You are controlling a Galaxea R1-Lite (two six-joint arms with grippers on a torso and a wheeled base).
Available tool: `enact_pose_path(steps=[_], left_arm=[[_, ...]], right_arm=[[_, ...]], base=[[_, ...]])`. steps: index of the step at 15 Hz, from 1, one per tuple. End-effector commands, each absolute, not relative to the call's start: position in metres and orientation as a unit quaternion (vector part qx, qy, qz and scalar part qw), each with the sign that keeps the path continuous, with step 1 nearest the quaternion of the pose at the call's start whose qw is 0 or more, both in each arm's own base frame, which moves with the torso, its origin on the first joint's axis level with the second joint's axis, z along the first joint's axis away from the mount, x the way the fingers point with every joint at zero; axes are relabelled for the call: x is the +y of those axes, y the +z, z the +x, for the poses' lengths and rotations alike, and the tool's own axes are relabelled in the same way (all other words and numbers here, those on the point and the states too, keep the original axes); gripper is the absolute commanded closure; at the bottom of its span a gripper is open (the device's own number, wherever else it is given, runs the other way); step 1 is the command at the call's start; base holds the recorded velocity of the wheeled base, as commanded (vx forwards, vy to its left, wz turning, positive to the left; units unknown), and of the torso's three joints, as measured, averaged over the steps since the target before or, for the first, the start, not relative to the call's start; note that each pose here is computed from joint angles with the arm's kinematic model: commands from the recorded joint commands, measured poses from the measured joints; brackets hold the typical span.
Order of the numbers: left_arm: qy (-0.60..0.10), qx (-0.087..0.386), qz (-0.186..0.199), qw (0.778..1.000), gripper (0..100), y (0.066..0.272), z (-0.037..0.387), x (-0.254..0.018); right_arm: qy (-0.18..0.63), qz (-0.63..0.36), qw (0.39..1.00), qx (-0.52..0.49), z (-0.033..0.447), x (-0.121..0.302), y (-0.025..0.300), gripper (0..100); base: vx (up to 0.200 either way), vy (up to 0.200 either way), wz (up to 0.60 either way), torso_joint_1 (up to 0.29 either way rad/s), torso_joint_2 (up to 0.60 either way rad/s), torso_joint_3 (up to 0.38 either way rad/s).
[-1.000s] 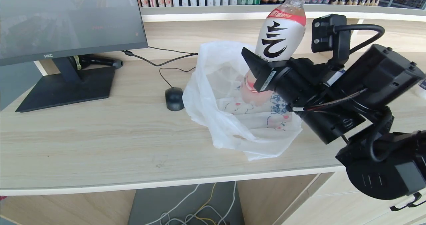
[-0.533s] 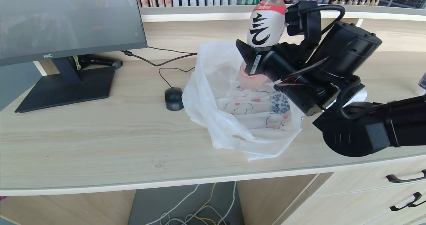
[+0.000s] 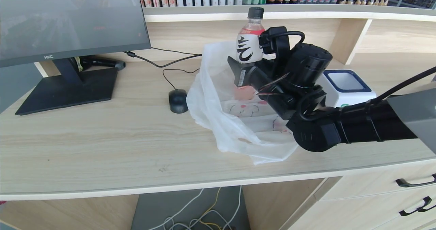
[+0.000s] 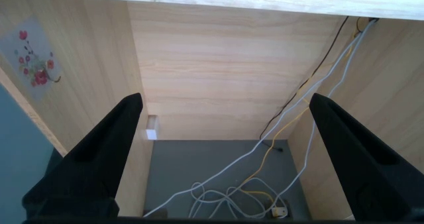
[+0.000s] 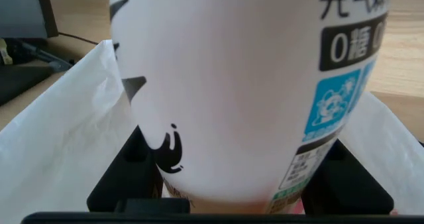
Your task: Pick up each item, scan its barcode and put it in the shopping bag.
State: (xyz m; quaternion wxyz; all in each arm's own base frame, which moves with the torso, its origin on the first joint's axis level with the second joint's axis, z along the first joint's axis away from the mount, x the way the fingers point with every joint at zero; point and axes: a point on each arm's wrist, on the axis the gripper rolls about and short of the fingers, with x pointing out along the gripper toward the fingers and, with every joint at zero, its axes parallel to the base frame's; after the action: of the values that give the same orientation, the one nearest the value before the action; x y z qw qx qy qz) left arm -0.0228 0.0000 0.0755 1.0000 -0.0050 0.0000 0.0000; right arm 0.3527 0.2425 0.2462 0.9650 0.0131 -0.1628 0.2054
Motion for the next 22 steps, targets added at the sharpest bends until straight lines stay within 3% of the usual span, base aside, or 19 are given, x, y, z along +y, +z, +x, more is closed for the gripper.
enact_pose_path(steps=[1, 20, 21, 22], left_arm=[[0.0, 0.0, -0.005, 1.0, 0, 0.075, -0.023, 0.0], [0.0, 0.001, -0.005, 1.0, 0, 0.075, -0.023, 0.0], [0.0, 0.0, -0.005, 1.0, 0, 0.075, -0.023, 0.0], [0.0, 0.0, -0.005, 1.0, 0, 0.075, -0.023, 0.0]], right_arm=[[0.208, 0.01, 0.966, -0.156, 0.355, 0.246, 0.239, 100], [0.222, 0.008, 0.966, -0.133, 0.35, 0.252, 0.225, 100], [0.222, 0.008, 0.966, -0.133, 0.35, 0.252, 0.225, 0], [0.222, 0.009, 0.966, -0.133, 0.349, 0.252, 0.226, 0]], base=[[0.0, 0.0, 0.0, 0.0, 0.0, 0.0], [0.0, 0.0, 0.0, 0.0, 0.0, 0.0], [0.0, 0.0, 0.0, 0.0, 0.0, 0.0], [0.0, 0.0, 0.0, 0.0, 0.0, 0.0]])
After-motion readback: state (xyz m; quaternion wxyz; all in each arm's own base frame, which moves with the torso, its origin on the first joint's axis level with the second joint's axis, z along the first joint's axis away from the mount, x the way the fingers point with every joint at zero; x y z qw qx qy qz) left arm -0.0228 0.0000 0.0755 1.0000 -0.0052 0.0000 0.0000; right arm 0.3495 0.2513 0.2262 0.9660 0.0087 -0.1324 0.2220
